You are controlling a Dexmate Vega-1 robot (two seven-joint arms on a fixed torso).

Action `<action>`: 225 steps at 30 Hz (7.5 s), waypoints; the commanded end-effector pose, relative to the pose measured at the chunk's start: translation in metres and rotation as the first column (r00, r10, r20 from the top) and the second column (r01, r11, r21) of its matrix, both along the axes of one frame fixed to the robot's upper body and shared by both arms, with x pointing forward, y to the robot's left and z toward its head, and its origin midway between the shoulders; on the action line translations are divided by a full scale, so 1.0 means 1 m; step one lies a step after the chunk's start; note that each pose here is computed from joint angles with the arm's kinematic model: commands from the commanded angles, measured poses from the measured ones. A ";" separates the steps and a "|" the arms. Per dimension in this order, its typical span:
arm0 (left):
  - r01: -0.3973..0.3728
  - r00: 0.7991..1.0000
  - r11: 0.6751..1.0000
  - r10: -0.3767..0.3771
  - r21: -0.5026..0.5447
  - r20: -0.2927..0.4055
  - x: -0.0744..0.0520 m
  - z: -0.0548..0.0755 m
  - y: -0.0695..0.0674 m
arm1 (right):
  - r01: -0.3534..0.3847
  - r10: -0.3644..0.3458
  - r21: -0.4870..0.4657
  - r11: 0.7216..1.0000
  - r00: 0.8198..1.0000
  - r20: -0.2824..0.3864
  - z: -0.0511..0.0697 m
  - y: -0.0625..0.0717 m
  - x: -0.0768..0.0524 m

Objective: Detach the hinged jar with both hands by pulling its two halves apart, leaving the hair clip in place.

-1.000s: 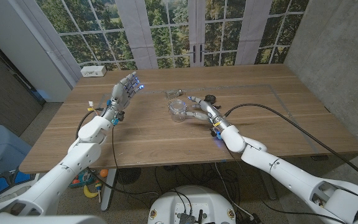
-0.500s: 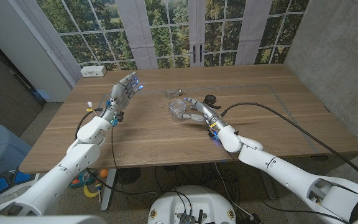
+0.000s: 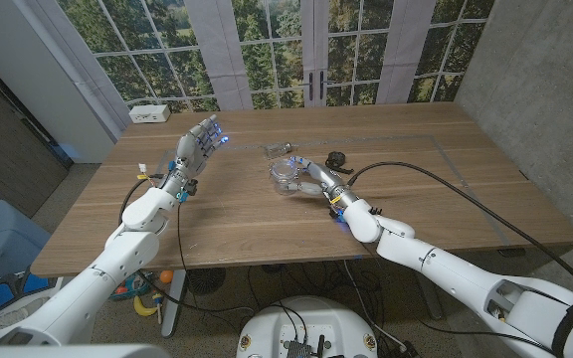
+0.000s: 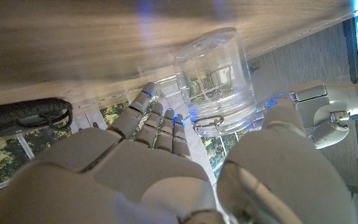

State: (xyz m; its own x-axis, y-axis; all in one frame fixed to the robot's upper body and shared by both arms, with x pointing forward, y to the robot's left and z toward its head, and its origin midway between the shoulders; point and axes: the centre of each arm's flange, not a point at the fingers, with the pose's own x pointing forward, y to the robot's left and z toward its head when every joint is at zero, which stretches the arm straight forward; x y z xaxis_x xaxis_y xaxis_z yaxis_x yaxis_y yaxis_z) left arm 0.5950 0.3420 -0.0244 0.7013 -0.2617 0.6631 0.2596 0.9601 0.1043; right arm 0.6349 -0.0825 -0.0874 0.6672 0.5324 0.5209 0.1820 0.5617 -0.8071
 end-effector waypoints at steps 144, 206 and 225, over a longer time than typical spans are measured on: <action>-0.494 0.861 0.777 0.374 0.391 0.345 -0.049 0.046 -0.075 | -0.114 0.192 0.603 0.790 0.979 -0.065 0.071 -0.018 -0.062; -0.435 0.876 0.825 0.295 0.360 0.382 -0.030 0.043 -0.117 | -0.112 0.161 0.565 0.817 0.986 -0.038 0.087 0.017 -0.087; -0.429 0.880 0.776 0.241 0.463 0.410 -0.030 0.055 -0.126 | -0.127 0.176 0.518 0.846 0.983 -0.047 0.095 0.017 -0.085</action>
State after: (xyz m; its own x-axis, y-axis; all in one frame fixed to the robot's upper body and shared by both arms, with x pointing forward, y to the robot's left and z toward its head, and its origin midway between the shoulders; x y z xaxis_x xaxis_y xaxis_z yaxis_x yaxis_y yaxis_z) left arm 0.5673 0.2207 0.0194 0.5988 -0.3790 0.7055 -0.1885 0.7895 0.5841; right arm 0.5482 -0.0648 0.0040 0.6563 0.2978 0.6932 0.0072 0.9163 -0.4005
